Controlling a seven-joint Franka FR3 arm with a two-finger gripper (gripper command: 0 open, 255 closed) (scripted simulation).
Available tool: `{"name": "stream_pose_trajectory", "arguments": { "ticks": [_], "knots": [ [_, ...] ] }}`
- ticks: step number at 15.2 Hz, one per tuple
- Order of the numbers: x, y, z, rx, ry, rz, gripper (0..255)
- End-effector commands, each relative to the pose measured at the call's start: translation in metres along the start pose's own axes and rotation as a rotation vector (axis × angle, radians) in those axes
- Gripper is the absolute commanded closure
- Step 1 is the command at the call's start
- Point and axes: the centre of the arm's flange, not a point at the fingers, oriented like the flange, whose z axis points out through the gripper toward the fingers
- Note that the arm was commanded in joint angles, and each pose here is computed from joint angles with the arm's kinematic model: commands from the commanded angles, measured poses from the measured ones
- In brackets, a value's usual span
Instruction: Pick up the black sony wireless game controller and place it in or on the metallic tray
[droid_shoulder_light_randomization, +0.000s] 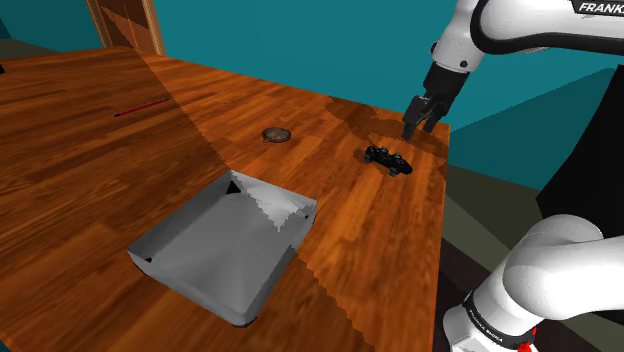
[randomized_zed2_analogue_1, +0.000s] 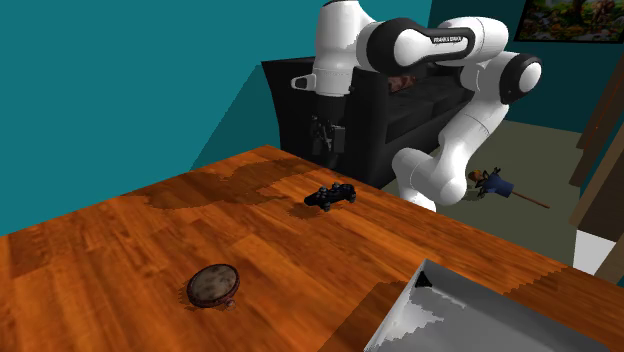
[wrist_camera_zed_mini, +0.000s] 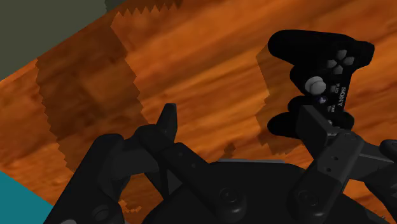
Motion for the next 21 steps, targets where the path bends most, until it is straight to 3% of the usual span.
{"name": "stream_pose_trajectory", "arguments": {
  "ticks": [1, 7, 15, 21],
  "knots": [
    [0.0, 0.0, 0.0, 0.0, 0.0, 0.0, 0],
    [0.02, -0.082, 0.018, -0.026, -0.138, -0.075, 0],
    [0.015, -0.084, 0.059, -0.027, -0.144, -0.078, 0],
    [0.015, -0.084, 0.059, -0.027, -0.144, -0.078, 0]
  ]
}}
